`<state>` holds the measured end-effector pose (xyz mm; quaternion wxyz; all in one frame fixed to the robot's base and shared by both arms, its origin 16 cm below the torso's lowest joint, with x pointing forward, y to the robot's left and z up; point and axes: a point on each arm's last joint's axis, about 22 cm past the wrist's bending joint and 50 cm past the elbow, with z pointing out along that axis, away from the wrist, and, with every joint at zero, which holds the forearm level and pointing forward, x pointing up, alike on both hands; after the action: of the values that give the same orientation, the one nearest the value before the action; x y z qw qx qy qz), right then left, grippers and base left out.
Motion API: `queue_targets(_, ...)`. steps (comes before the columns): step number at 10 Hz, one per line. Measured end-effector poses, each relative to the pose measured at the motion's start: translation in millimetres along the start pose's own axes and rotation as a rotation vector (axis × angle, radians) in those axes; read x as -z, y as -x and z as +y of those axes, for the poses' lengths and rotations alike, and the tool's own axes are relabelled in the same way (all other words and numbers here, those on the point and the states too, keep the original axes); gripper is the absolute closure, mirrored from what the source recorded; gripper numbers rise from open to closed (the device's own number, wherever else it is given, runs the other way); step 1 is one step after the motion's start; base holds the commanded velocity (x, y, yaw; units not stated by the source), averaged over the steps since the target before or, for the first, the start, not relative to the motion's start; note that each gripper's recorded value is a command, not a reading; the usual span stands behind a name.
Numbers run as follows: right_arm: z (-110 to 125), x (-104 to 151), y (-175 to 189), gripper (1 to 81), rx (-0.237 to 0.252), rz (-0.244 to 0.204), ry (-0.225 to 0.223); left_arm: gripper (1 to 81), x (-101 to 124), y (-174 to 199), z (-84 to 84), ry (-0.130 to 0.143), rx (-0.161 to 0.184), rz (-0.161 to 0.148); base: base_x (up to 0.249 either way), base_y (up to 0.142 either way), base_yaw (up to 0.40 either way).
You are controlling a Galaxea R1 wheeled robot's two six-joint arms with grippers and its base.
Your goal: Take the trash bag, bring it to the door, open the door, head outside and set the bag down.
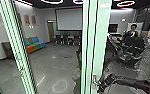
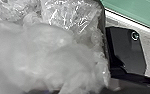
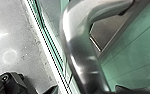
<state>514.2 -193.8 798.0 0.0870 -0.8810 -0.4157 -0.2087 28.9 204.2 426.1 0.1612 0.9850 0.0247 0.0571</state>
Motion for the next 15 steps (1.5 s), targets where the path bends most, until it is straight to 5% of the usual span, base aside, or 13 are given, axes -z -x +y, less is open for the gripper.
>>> queue_targets(3, -2, -8, -5, 1.0, -0.066, 0.098, -0.009, 81.1, 0, 0, -1.5, -0.004, 0.0, 0.0, 0.0, 0.0, 0.0)
queue_targets(10, -5, -15, -15, 1.0, -0.187, 0.197, -0.018, 81.1, 0, 0, -1.9, -0.004, 0.0, 0.0, 0.0, 0.0, 0.0)
queue_targets(15, -4, -18, -16, 1.0, -0.192, 0.198, -0.02, 81.1, 0, 6, -2.3, -0.005, 0.004, -0.01, 0.0, 0.0, 0.0)
